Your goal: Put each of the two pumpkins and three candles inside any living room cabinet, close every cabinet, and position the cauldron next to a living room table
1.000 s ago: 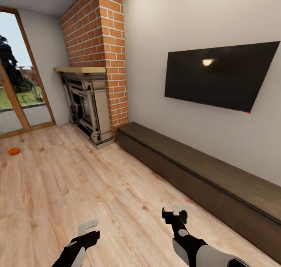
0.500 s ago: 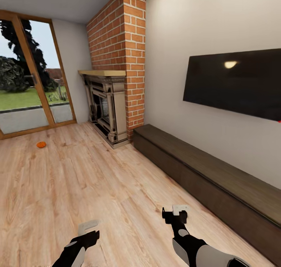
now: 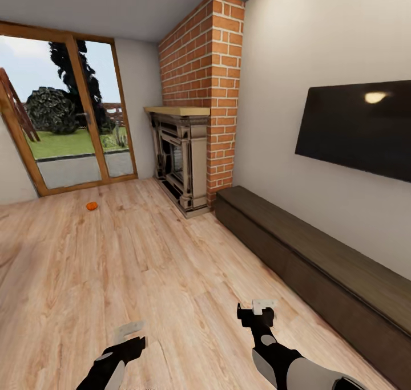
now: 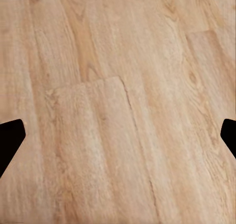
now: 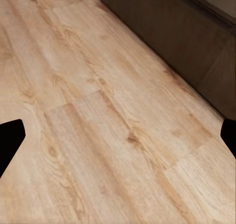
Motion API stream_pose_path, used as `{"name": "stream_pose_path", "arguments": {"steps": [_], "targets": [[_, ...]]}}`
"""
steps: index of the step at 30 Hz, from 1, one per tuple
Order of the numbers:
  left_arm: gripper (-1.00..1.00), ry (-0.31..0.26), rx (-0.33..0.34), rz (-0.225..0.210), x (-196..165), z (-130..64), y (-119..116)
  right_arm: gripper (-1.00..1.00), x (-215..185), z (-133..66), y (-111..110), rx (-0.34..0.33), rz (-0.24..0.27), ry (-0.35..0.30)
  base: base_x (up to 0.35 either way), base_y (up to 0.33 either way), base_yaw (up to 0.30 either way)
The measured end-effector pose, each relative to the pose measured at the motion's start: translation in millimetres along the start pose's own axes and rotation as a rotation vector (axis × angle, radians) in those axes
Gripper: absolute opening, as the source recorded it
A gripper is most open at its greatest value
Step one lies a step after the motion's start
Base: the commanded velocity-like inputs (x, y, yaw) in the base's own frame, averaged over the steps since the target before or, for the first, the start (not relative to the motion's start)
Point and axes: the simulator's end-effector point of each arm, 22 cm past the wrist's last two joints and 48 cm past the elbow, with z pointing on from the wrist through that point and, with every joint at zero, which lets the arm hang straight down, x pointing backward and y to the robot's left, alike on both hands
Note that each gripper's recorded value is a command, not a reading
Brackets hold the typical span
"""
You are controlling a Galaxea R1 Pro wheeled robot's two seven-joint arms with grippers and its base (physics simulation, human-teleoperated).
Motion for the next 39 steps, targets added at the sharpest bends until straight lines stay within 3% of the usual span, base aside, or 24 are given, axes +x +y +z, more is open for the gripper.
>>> {"name": "stream_pose_path", "arguments": {"steps": [26, 39], "targets": [[1.00, -0.014, 0.012, -0.010, -29.3, -35.5, -7.1, 1.00, -43.1, -22.6, -3.4, 0.001, 0.001, -0.018, 0.000, 0.000, 0.270], [1.00, 0.009, 0.010, -0.005, -25.0, -45.0, -5.2, 1.00, -58.8, -30.9, -4.4, 0.000, 0.002, -0.027, 0.000, 0.000, 0.266]]}}
